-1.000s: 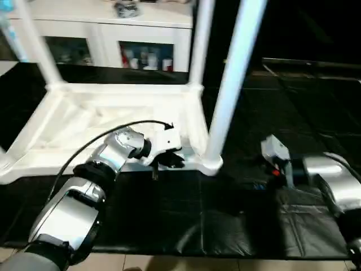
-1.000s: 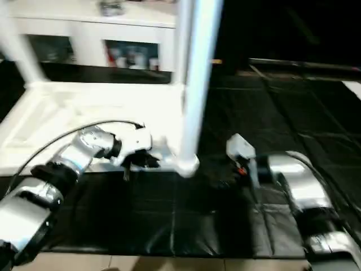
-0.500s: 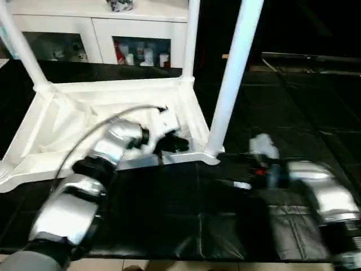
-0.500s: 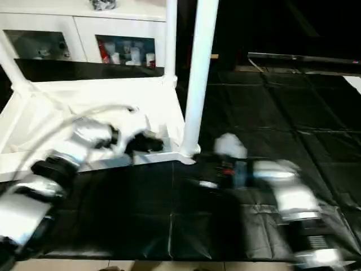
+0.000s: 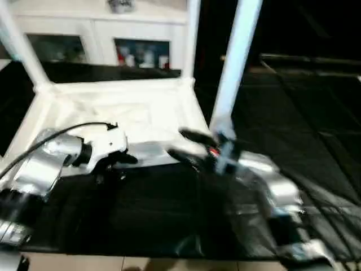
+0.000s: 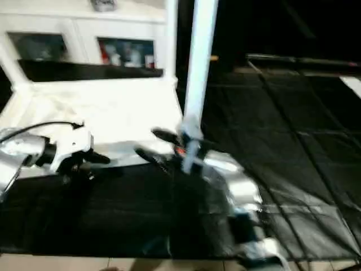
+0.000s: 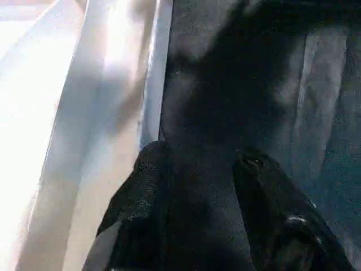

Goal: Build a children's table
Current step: Rotate table base

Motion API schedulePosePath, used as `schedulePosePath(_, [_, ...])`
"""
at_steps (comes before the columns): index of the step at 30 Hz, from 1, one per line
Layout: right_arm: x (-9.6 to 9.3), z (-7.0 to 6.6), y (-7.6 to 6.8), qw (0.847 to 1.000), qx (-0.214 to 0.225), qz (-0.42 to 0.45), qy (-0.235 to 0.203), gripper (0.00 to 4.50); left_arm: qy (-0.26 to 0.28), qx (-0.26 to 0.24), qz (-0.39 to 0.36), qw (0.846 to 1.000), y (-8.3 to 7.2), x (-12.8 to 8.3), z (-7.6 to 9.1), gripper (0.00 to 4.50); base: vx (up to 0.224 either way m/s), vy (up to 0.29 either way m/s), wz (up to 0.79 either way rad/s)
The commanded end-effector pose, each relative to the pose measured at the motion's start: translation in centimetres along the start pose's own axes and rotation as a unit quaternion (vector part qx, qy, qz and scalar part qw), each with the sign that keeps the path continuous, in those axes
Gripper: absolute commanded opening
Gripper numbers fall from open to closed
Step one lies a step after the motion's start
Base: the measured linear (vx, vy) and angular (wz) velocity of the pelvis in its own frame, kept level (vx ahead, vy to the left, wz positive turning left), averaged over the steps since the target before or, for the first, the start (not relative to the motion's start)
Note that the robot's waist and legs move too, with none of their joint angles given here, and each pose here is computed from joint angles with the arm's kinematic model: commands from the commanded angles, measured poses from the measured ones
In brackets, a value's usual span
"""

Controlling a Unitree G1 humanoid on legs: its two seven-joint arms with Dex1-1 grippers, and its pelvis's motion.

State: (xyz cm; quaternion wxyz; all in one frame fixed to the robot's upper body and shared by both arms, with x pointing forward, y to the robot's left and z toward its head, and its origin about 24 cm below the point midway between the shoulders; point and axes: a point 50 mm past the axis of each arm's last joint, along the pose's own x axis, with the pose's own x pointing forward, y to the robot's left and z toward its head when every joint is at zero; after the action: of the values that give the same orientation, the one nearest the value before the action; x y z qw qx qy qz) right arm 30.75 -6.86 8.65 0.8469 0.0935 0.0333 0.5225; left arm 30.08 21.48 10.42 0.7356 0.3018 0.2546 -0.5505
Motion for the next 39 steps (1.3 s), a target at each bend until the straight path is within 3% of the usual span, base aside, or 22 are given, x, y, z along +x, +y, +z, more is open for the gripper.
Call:
schedulePosePath(1, [0.0, -0.1, -0.6, 0.999, 0.004, -0.039, -0.001, 4.02, 0.017, 0.025, 0.030, 0.999, 0.3, -0.1, 0.0, 2.27, 0.000, 0.000, 0.00])
schedulePosePath(3, [0.8, -0.2, -0.8, 0.997, 0.010, -0.070, -0.007, 4.02, 0.026, 0.030, 0.051, 0.998, 0.4, 0.2, -0.2, 2.27, 0.000, 0.000, 0.00])
schedulePosePath(5, [2.3, -0.9, -1.2, 0.986, 0.056, -0.157, -0.013, 4.02, 0.052, 0.047, 0.073, 0.995, 0.1, 1.0, -0.5, 2.27, 0.000, 0.000, 0.00])
schedulePosePath(10, [2.7, -1.7, -2.4, 0.961, 0.105, -0.257, -0.020, 4.02, 0.097, 0.074, 0.101, 0.987, -0.2, 1.7, -1.1, 2.27, 0.000, 0.000, 0.00])
schedulePosePath(11, [2.3, -1.9, -3.4, 0.945, 0.116, -0.305, -0.024, 4.02, 0.108, 0.085, 0.133, 0.982, 0.2, 1.8, -1.3, 2.27, 0.000, 0.000, 0.00])
schedulePosePath(16, [0.2, -1.8, -6.1, 0.903, 0.141, -0.404, -0.046, 4.02, 0.114, 0.114, 0.193, 0.968, 1.5, 1.6, -1.3, 2.27, 0.000, 0.000, 0.00])
schedulePosePath(19, [-1.6, -1.5, -7.9, 0.875, 0.137, -0.461, -0.053, 4.02, 0.090, 0.126, 0.219, 0.963, 2.0, 1.4, -0.5, 2.27, 0.000, 0.000, 0.00])
schedulePosePath(24, [-4.4, -0.5, -10.0, 0.845, 0.130, -0.515, -0.069, 4.02, 0.059, 0.123, 0.231, 0.963, 2.3, 1.8, 0.3, 2.27, 0.000, 0.000, 0.00])
schedulePosePath(31, [-7.2, 0.5, -11.8, 0.818, 0.118, -0.557, -0.085, 4.02, 0.046, 0.132, 0.253, 0.957, 2.5, 3.2, 0.6, 2.27, 0.000, 0.000, 0.00])
schedulePosePath(35, [-8.2, 0.6, -12.2, 0.810, 0.114, -0.569, -0.089, 4.02, -0.054, 0.078, 0.250, 0.964, 1.9, 4.3, 2.3, 2.27, 0.000, 0.000, 0.00])
schedulePosePath(36, [-8.6, 0.5, -12.2, 0.811, 0.116, -0.567, -0.090, 4.02, -0.126, 0.031, 0.227, 0.965, 0.9, 4.7, 3.3, 2.27, 0.000, 0.000, 0.00])
schedulePosePath(37, [-8.7, 0.4, -12.2, 0.812, 0.118, -0.565, -0.091, 4.02, -0.157, 0.010, 0.214, 0.964, 0.5, 4.9, 3.7, 2.27, 0.000, 0.000, 0.00])
schedulePosePath(38, [-8.8, 0.3, -12.1, 0.819, 0.121, -0.553, -0.092, 4.02, -0.216, -0.043, 0.180, 0.959, -0.7, 4.9, 4.1, 2.27, 0.000, 0.000, 0.00])
schedulePosePath(39, [-8.8, 0.2, -11.9, 0.826, 0.123, -0.542, -0.093, 4.02, -0.226, -0.066, 0.168, 0.957, -1.2, 4.7, 3.8, 2.27, 0.000, 0.000, 0.00])
